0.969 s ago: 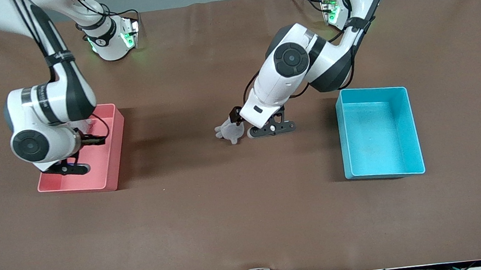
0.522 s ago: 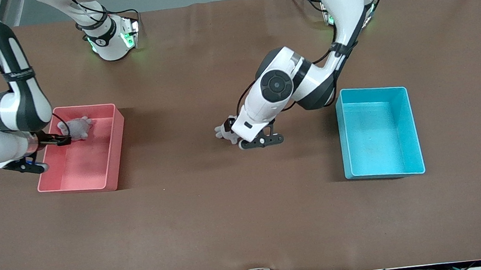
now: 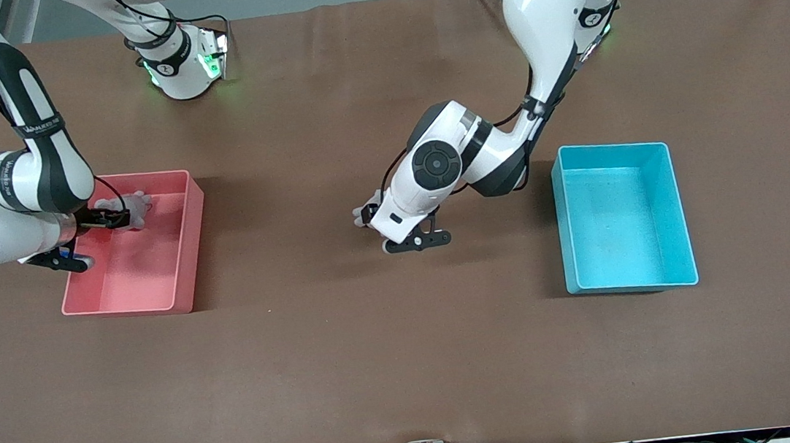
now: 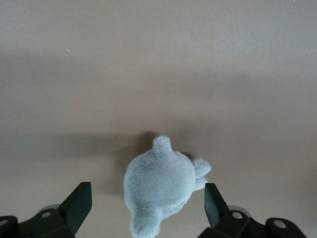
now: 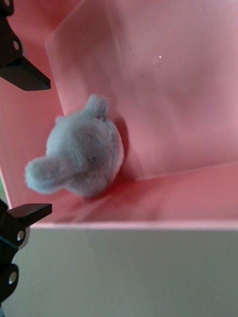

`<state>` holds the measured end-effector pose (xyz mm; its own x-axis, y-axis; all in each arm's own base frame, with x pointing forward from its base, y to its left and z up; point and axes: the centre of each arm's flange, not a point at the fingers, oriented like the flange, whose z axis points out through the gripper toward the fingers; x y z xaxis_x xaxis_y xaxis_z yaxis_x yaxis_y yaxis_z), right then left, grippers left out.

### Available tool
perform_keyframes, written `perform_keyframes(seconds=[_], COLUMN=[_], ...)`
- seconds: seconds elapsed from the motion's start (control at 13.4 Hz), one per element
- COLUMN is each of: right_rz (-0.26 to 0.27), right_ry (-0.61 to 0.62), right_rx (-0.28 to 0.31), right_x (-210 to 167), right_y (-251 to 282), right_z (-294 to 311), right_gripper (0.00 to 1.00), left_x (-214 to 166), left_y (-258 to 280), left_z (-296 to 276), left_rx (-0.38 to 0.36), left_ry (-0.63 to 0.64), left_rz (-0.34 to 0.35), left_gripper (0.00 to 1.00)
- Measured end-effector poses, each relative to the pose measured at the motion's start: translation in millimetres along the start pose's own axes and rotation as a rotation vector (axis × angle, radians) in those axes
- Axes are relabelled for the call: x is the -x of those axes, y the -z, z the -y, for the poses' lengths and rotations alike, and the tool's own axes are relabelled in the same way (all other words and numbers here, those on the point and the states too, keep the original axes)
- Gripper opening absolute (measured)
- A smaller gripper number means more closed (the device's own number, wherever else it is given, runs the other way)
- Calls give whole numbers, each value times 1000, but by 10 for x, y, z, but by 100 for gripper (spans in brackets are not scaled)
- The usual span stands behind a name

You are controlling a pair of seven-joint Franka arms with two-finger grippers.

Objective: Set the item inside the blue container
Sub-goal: 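Grasp the second plush with the right gripper while the left gripper grasps the first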

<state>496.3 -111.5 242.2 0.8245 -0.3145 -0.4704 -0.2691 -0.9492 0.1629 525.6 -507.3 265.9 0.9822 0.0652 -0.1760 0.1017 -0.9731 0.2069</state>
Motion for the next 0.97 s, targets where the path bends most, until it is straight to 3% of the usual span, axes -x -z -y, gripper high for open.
perform_keyframes(seconds=[0.6,0.97], right_rz=[40,51], right_ry=[-40,-49], right_rx=[-37,-44], right_x=[-80,-127], right_y=[-212,-313], right_z=[-14,-34], right_gripper=[100,100], left_x=[329,329], left_y=[-363,-819], left_z=[-222,-126], left_rx=[-28,-69], left_ry=[-51,-63], left_rz=[32,50], left_gripper=[100,100])
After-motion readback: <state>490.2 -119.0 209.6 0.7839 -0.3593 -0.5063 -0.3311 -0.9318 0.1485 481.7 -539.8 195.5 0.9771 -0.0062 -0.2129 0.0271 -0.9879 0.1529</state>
